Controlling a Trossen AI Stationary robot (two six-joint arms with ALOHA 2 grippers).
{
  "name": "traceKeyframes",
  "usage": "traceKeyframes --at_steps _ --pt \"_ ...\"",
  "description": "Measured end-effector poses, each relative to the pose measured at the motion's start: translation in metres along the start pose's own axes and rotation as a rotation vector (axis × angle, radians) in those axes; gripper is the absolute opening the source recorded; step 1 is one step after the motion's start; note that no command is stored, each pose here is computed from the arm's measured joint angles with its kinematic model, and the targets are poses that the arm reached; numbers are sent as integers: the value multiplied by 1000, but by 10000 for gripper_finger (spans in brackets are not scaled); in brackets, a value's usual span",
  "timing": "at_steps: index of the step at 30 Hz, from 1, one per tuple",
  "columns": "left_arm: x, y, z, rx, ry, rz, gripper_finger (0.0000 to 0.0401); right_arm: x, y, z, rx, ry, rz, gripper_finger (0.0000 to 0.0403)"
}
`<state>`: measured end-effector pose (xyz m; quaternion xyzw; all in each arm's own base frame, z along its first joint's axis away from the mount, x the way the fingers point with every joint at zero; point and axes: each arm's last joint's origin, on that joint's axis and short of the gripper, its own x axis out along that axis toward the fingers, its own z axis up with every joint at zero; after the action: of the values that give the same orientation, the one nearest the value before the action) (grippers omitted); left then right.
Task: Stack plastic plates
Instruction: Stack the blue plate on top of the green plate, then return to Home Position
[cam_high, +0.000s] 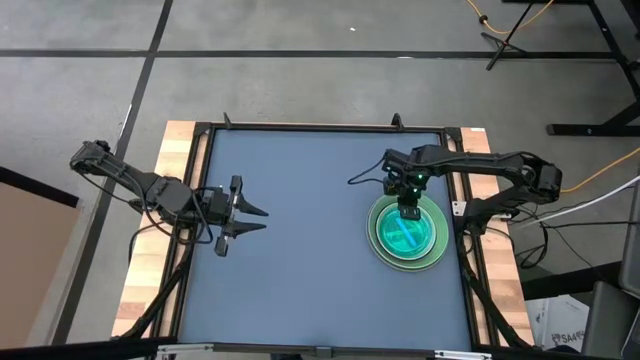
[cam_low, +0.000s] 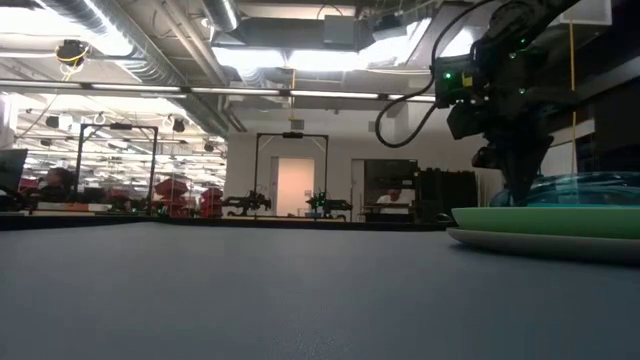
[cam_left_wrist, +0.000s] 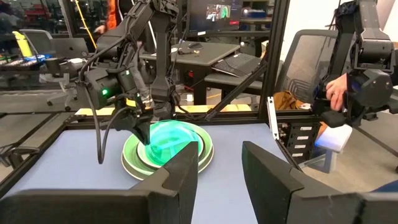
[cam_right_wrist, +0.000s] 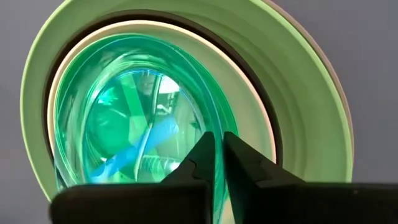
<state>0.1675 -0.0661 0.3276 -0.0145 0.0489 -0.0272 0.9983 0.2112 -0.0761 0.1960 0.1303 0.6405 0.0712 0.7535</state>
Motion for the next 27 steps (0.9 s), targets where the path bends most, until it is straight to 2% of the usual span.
traceKeyframes --at_steps 10,15,21,27 --pt "0 0 0 0 0 0 118 0 0 0 0 1 -2 71" --pt "0 0 0 0 0 0 118 0 0 0 0 3 -7 73" --pt "0 0 0 0 0 -1 118 0 -4 -1 1 41 -130 74" --pt "0 0 0 0 0 -1 118 0 -4 -1 -1 44 -139 74"
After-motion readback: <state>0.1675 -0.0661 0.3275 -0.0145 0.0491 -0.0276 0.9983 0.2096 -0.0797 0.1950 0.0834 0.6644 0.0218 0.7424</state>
